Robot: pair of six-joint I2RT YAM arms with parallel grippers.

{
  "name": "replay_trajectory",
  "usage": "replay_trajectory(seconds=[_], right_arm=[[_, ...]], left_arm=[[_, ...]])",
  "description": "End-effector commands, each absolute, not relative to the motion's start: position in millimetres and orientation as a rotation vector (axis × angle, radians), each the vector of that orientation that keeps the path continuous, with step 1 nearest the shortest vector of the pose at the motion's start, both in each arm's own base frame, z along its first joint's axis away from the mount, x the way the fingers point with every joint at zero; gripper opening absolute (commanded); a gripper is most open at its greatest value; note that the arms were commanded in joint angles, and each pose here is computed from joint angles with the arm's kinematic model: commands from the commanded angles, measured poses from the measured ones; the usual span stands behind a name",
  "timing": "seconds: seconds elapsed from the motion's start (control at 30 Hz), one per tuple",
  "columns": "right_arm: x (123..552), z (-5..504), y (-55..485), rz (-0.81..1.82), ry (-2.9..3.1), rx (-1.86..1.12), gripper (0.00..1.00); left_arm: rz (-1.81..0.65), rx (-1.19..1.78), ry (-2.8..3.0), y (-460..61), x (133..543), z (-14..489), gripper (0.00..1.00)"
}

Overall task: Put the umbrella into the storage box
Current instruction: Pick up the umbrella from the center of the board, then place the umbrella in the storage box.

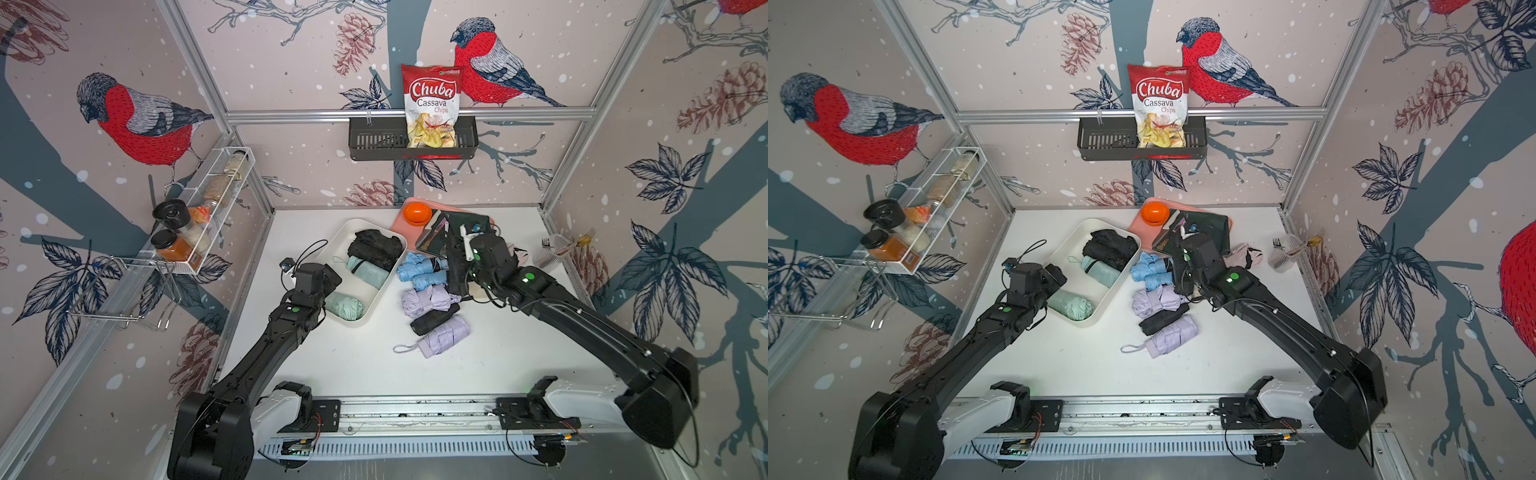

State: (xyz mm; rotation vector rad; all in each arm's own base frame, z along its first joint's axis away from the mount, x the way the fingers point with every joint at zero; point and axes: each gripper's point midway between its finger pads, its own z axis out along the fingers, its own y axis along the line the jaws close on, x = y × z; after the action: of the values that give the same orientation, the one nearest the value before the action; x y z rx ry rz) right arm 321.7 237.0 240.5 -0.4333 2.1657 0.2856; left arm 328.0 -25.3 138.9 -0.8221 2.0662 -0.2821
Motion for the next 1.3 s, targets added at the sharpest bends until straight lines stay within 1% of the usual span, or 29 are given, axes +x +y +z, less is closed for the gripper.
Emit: replay_trajectory(seconds=[0.0, 0.07, 0.2, 0.4, 0.53, 0.7, 0.87, 1.1, 1.27], right_arm=[[336, 272, 298, 0.309, 1.948, -0.736, 0.00], [337, 278, 336, 0.359, 1.873, -0.886, 0.00], [342, 286, 396, 0.411, 1.730, -1.077, 0.00], [349, 276, 457, 0.513, 1.637, -1.236, 0.00], [349, 259, 489, 0.572, 1.635, -1.313, 0.00], [345, 228, 515, 0.605, 1.662, -1.409, 0.00], [343, 194, 529, 0.605, 1.717, -1.474, 0.00], [342, 156, 533, 0.593, 1.801, -1.540, 0.00], [339, 138, 533, 0.590, 1.847, -1.557, 0.00]], left_arm=[[-0.308, -0.844, 2.020, -25, 331, 146, 0.98], [-0.312, -0.856, 2.015, -24, 330, 145, 0.98], [-0.307, -0.890, 2.001, -21, 329, 145, 0.98], [-0.314, -0.926, 1.988, -19, 327, 143, 0.98], [-0.314, -0.926, 1.987, -19, 327, 144, 0.98], [-0.309, -0.929, 1.975, -17, 326, 147, 0.98], [-0.302, -0.938, 1.962, -15, 324, 147, 0.98], [-0.298, -0.940, 1.955, -14, 323, 148, 0.98], [-0.296, -0.940, 1.957, -14, 324, 147, 0.98]])
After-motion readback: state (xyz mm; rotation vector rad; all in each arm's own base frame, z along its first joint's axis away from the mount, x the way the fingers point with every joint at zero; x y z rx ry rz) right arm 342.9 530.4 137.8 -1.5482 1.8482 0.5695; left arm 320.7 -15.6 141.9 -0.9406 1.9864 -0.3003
